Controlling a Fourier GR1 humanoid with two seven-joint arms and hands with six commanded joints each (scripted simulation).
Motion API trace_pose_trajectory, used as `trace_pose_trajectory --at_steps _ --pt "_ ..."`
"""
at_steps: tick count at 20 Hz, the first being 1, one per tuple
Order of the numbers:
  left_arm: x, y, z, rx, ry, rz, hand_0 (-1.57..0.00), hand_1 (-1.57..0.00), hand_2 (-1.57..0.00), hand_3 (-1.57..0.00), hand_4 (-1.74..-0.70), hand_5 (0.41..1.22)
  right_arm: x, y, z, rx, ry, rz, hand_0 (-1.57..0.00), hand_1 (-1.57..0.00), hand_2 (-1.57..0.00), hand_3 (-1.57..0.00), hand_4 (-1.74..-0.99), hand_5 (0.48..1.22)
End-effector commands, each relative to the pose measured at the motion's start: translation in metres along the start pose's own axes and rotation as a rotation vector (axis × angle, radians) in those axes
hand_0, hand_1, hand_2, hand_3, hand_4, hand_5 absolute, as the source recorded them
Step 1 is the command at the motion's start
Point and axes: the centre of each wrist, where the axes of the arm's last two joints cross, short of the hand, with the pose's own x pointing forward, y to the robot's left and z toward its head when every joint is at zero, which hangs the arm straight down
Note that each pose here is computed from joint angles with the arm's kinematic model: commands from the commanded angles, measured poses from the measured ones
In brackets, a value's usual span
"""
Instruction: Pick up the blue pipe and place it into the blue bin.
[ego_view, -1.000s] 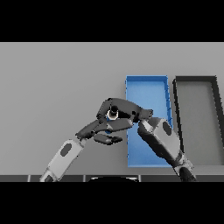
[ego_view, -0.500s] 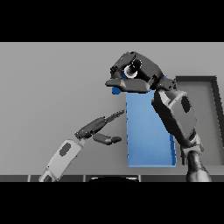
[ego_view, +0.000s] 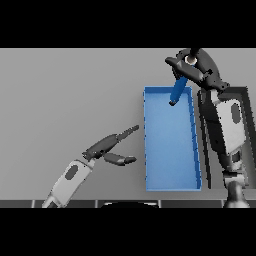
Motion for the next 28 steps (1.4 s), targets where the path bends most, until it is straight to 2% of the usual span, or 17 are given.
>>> trace_pose_trajectory --at_steps 1,4,8,10,11,14,16,17,19,21,24,25,28 --pt "0.0 0.001 0.001 -0.002 -0.002 0.005 0.0 0.0 0.0 0.0 -0.83 0.462 -0.009 -0.002 0.002 -0.015 0.034 -0.004 -1.57 -1.57 -1.57 -1.57 -1.499 1.221" --pt "0.003 0.002 0.0 -0.006 -0.006 0.002 0.0 0.0 0.0 0.0 -0.83 0.466 -0.047 -0.015 0.019 -0.114 0.179 -0.024 -1.57 -1.57 -1.57 -1.57 -1.499 1.221" --pt "0.001 -0.003 0.001 -0.009 -0.005 0.016 0.0 0.0 0.0 0.0 -0.83 0.47 -0.084 -0.018 0.045 -0.245 0.358 -0.059 -1.57 -1.57 -1.57 -1.57 -1.499 1.221" --pt "0.001 -0.003 0.002 -0.007 0.0 0.004 0.0 0.0 0.0 0.0 -0.83 0.47 -0.096 -0.018 0.055 -0.26 0.431 -0.028 -1.57 -1.57 -1.57 -1.08 -1.586 1.221" --pt "0.0 -0.001 0.004 -0.001 0.004 -0.002 0.0 0.0 0.0 0.0 -0.83 0.471 -0.105 -0.014 0.057 -0.245 0.469 -0.013 -1.57 -1.57 -1.57 -1.18 -1.569 1.221" --pt "0.001 -0.002 -0.001 -0.005 0.005 0.002 0.0 0.0 0.0 0.0 -0.83 0.475 -0.131 -0.011 0.068 -0.262 0.58 0.011 -1.57 -1.57 -1.57 -0.69 -1.653 1.205" --pt "0.0 -0.004 0.003 -0.006 -0.002 0.004 0.0 0.0 0.0 0.0 -0.83 0.474 -0.141 -0.01 0.074 -0.293 0.664 -0.009 -1.57 -1.57 -1.57 -1.01 -1.583 1.199" --pt "-0.001 -0.002 0.004 -0.002 0.001 0.001 0.0 0.0 0.0 0.0 -0.83 0.474 -0.145 -0.012 0.074 -0.316 0.711 -0.039 -1.46 -1.38 -1.33 -0.81 -1.534 1.19" --pt "0.0 -0.005 0.004 -0.009 -0.001 0.0 0.0 0.0 0.0 0.0 -0.83 0.476 -0.156 -0.006 0.073 -0.29 0.789 -0.085 -0.94 -0.88 -0.85 -0.52 -1.404 1.159" --pt "0.003 -0.004 0.001 -0.01 0.005 -0.002 0.0 0.0 0.0 0.0 -0.83 0.476 -0.157 -0.008 0.07 -0.287 0.838 -0.088 -0.6 -0.57 -0.55 -0.33 -1.302 1.182" --pt "0.004 -0.002 0.001 -0.001 0.002 0.006 0.0 0.0 0.0 0.0 -0.83 0.477 -0.147 -0.001 0.068 -0.171 0.813 0.088 -0.31 -0.29 -0.28 -0.17 -1.215 1.044" --pt "0.005 -0.004 -0.001 -0.005 0.001 0.004 0.0 0.0 0.0 0.0 -0.83 0.477 -0.145 -0.001 0.067 -0.159 0.82 0.145 -0.25 -0.23 -0.22 -0.13 -1.204 1.002" --pt "0.002 -0.002 -0.002 -0.001 0.007 0.002 0.0 0.0 0.0 0.0 -0.83 0.472 -0.148 0.004 0.071 -0.125 0.865 0.199 -0.15 -0.12 -0.11 -0.07 -1.192 0.907"
